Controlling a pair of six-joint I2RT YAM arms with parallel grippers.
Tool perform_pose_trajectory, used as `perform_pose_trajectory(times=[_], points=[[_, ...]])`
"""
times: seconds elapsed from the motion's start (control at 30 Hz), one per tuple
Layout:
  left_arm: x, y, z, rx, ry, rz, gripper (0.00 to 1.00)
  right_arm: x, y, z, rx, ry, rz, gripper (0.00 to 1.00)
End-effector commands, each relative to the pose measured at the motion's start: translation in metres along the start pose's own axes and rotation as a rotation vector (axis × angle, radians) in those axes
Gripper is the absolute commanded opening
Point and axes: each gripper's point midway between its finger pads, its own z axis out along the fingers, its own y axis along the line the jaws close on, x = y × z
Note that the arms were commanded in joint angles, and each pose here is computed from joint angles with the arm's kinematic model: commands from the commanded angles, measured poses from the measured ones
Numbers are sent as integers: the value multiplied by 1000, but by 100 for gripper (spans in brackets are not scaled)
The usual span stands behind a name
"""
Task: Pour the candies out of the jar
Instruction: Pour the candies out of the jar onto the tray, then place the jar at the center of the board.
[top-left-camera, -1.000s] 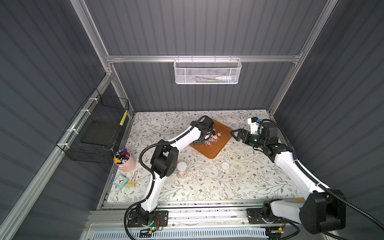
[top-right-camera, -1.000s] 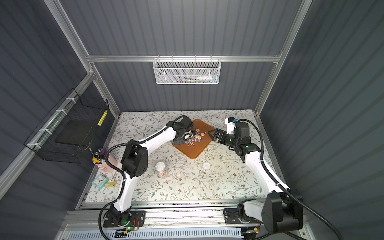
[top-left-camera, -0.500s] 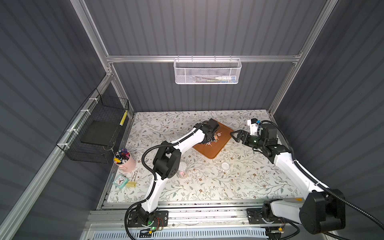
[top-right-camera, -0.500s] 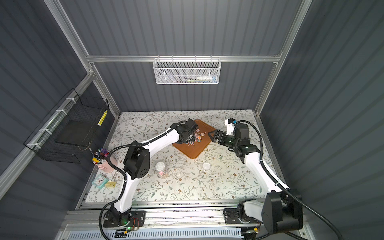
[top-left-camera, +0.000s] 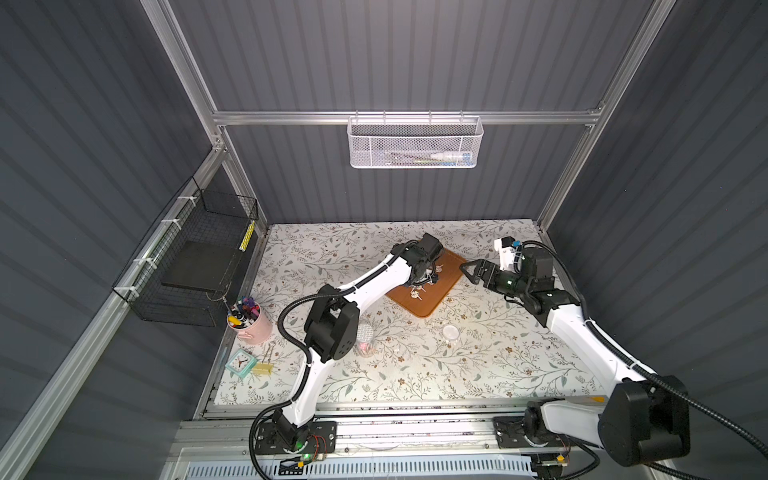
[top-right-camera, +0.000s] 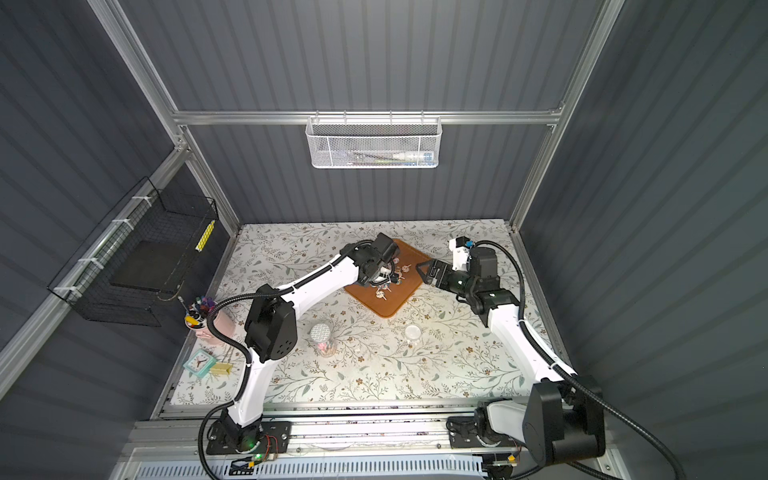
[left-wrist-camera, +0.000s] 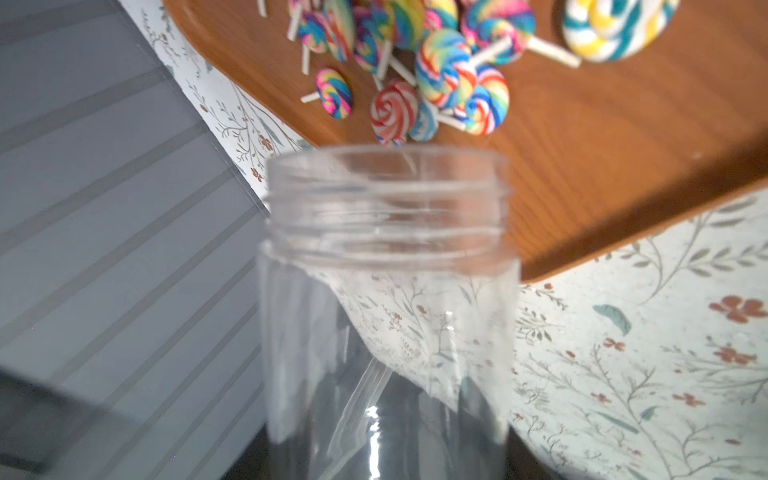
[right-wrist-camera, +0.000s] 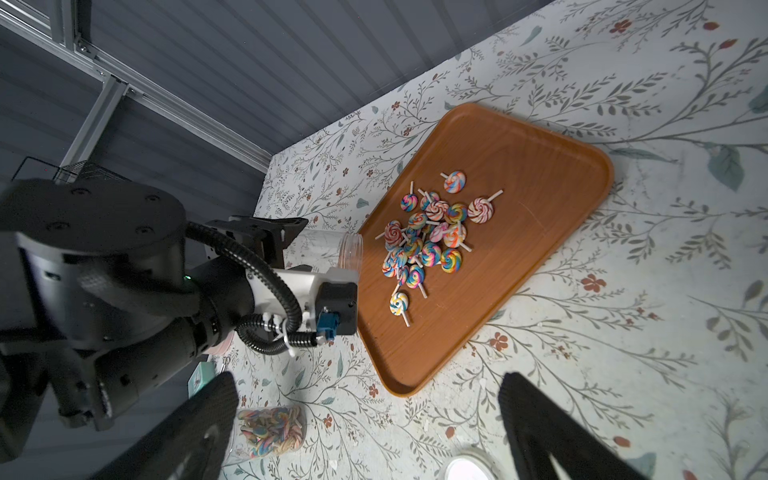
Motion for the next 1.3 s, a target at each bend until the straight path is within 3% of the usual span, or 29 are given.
perform_pose_trajectory(times=[0.0, 0.13, 0.3, 0.43, 0.6, 0.7, 0.93, 1.27], points=[[-8, 21, -8, 31, -182, -260, 0, -2, 5, -6, -4, -14, -29, 99], [-15, 36, -16, 58, -310, -509, 0, -8, 16, -11, -33, -25, -45, 99], [-37, 60, -41, 91, -542, -831, 0, -14, 45, -8, -189, -36, -4, 97], [-60, 67, -73, 172, -806, -1020, 0, -14, 64, 2, -264, -45, 1, 95], [-57, 69, -110, 171, -1049, -1190, 0, -16, 66, 14, -315, -62, 58, 93], [-53, 66, -130, 194, -1158, -1240, 0, -16, 74, 18, -349, -63, 49, 93], [-68, 40, -135, 370, -1235, -1288, 0, -18, 98, 30, -410, -55, -3, 93], [-88, 25, -151, 514, -1285, -1192, 0, -21, 94, 45, -385, -49, -69, 84]])
